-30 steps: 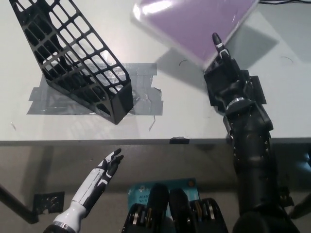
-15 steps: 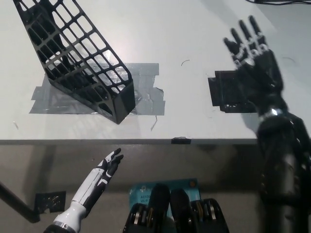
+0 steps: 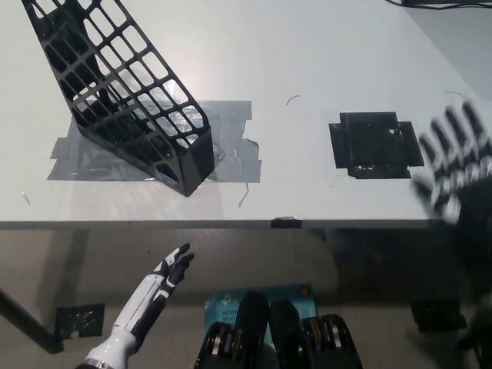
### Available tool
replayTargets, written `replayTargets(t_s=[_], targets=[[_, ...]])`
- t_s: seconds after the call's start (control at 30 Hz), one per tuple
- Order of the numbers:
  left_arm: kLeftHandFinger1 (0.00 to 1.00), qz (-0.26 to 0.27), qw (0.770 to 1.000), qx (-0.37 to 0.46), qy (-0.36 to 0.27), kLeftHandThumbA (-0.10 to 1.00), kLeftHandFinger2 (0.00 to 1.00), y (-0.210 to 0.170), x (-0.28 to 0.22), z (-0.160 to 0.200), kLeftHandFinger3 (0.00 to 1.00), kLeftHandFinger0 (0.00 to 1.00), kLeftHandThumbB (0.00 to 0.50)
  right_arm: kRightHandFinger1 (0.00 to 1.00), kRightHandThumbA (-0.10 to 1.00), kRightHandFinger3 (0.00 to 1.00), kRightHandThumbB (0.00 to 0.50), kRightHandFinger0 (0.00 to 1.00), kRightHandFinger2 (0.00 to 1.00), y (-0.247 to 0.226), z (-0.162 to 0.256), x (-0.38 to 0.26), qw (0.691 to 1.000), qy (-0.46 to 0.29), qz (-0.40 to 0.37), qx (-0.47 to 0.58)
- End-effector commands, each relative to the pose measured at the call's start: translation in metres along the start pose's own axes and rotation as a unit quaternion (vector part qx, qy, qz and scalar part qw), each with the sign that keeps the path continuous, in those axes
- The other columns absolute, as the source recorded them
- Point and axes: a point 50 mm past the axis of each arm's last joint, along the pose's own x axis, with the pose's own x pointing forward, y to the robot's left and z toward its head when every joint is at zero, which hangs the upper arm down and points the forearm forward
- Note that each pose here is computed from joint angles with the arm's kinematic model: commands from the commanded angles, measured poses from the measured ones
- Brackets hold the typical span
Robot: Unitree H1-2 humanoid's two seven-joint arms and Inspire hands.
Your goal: A shelf with a book inside it is placed on the center of the desk infront of the robot. The robot uses its right hand to grab the book, take it out and hand it to a person.
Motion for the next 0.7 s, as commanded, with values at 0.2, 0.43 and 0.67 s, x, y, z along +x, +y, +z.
replayTargets(t_s=[0.2, 0.43, 0.67], targets=[[1.0, 0.042, 0.998, -0.048, -0.024, 1.0, 1.0, -0.001, -0.02, -0.008, 1.0, 1.0, 0.334, 1.0, 1.0, 1.0, 0.37, 1.0, 1.0, -0.004, -0.083, -0.076, 0.989, 0.122, 0.021, -0.08], [1.0, 0.049, 0.997, -0.051, -0.02, 1.0, 1.0, -0.002, -0.023, -0.01, 1.0, 1.0, 0.351, 1.0, 1.0, 1.0, 0.24, 1.0, 1.0, -0.013, -0.102, -0.078, 0.977, 0.152, 0.029, -0.147], [1.0, 0.055, 0.997, -0.048, -0.018, 1.0, 1.0, -0.004, -0.026, -0.01, 1.0, 1.0, 0.347, 1.0, 1.0, 1.0, 0.231, 1.0, 1.0, -0.019, -0.112, -0.084, 0.968, 0.181, 0.032, -0.172]])
